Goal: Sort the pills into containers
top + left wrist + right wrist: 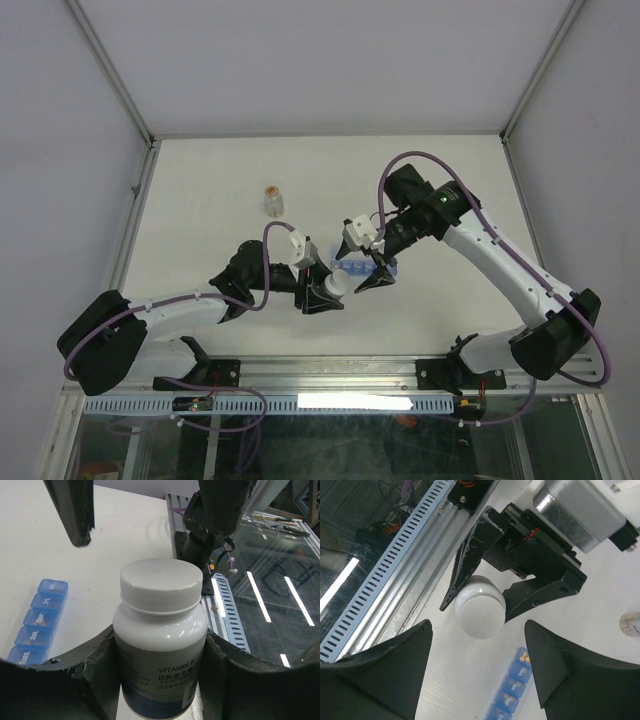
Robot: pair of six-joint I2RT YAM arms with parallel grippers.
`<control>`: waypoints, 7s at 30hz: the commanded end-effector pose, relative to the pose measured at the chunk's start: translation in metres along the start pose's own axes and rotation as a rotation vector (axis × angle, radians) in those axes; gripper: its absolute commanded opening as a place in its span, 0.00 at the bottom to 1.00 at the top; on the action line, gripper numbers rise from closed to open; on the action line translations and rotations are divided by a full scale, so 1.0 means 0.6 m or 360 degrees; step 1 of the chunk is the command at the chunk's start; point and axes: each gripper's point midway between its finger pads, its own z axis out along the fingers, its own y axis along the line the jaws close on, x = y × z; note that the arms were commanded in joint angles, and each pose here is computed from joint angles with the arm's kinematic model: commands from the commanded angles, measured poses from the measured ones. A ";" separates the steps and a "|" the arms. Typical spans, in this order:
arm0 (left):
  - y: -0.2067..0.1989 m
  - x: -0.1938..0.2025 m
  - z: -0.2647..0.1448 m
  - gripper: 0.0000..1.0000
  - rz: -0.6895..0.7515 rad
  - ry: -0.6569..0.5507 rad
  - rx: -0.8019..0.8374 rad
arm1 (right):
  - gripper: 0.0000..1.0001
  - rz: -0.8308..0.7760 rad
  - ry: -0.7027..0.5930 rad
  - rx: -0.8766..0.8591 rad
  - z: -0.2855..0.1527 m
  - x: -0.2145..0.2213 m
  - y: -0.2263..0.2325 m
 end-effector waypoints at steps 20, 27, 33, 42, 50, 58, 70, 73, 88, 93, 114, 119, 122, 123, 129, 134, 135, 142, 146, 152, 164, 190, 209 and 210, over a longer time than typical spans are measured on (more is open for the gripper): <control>-0.024 -0.056 0.011 0.00 0.0099 -0.0104 0.0182 | 0.47 0.0002 0.0003 -0.0020 0.031 -0.004 0.002; -0.018 -0.072 0.009 0.00 0.0115 -0.0179 0.0118 | 0.36 0.0139 0.0004 0.0040 0.033 -0.004 -0.007; 0.022 -0.094 0.002 0.00 0.0164 -0.0307 -0.0183 | 0.21 0.0479 0.0052 0.0176 0.034 0.004 -0.031; 0.150 -0.101 -0.016 0.00 0.0255 -0.0293 -0.1041 | 0.06 0.1301 0.0291 0.0561 0.034 0.069 -0.089; 0.148 -0.057 -0.013 0.00 0.0289 -0.0150 -0.0992 | 0.94 0.1149 0.0073 0.0578 -0.034 0.004 -0.114; 0.037 -0.049 -0.004 0.00 0.0248 -0.0194 -0.0330 | 0.99 0.0289 -0.0105 0.0299 -0.054 -0.046 -0.042; -0.034 -0.059 0.009 0.00 0.0160 -0.0141 0.0162 | 0.88 -0.0012 -0.0049 0.0095 -0.012 -0.017 -0.018; -0.032 -0.062 0.013 0.00 0.0157 -0.0142 0.0171 | 0.83 0.0014 -0.0044 0.0054 0.004 -0.014 -0.013; -0.028 -0.065 0.016 0.00 0.0161 -0.0141 0.0163 | 0.58 0.0031 -0.0031 -0.0035 0.035 -0.008 0.006; -0.024 -0.066 0.016 0.00 0.0151 -0.0148 0.0134 | 0.53 0.0046 -0.0042 -0.0033 0.036 -0.011 0.007; 0.090 -0.122 -0.029 0.00 0.0155 -0.0520 -0.0671 | 0.16 0.0581 0.0117 0.0242 0.048 0.042 -0.044; 0.167 -0.121 -0.064 0.00 0.0132 -0.0480 -0.1160 | 0.02 0.1161 0.0237 0.0580 0.056 0.096 -0.105; 0.193 -0.095 -0.077 0.00 0.0133 -0.0389 -0.1308 | 0.00 0.1374 0.0225 0.0610 0.063 0.100 -0.113; 0.196 -0.085 -0.079 0.00 0.0131 -0.0361 -0.1323 | 0.02 0.1401 0.0179 0.0562 0.066 0.089 -0.110; 0.173 -0.037 -0.082 0.00 0.0105 -0.0292 -0.1214 | 0.85 0.1363 -0.0181 0.0340 0.010 -0.003 -0.115; 0.115 -0.029 -0.078 0.00 0.0138 -0.0332 -0.0950 | 0.97 0.1064 -0.0213 0.0438 -0.043 -0.022 -0.116; 0.100 -0.031 -0.074 0.00 0.0154 -0.0343 -0.0870 | 0.98 0.0956 -0.0216 0.0426 -0.048 -0.029 -0.108; -0.028 -0.047 -0.029 0.00 0.0202 -0.0207 -0.0076 | 0.99 0.0238 -0.0290 0.0087 -0.034 -0.051 -0.006; -0.052 -0.046 -0.015 0.00 0.0172 -0.0131 0.0122 | 0.96 0.0080 -0.0136 0.0044 -0.015 -0.039 0.000; -0.053 -0.047 0.006 0.00 0.0129 -0.0095 0.0241 | 0.82 0.0035 -0.0045 -0.0028 0.012 -0.034 0.010; -0.050 -0.048 0.014 0.00 0.0115 -0.0089 0.0275 | 0.67 0.0064 0.0019 -0.0071 0.034 -0.007 0.028; 0.103 -0.140 -0.039 0.00 0.0327 -0.0589 -0.0942 | 0.02 0.1220 0.0189 0.0490 0.060 0.077 -0.073; 0.028 -0.050 -0.009 0.00 0.0339 -0.0350 -0.0420 | 0.99 0.0460 -0.0145 0.0441 -0.059 0.011 -0.080; 0.014 -0.052 -0.006 0.00 0.0321 -0.0345 -0.0334 | 0.99 0.0328 -0.0149 0.0396 -0.056 0.009 -0.068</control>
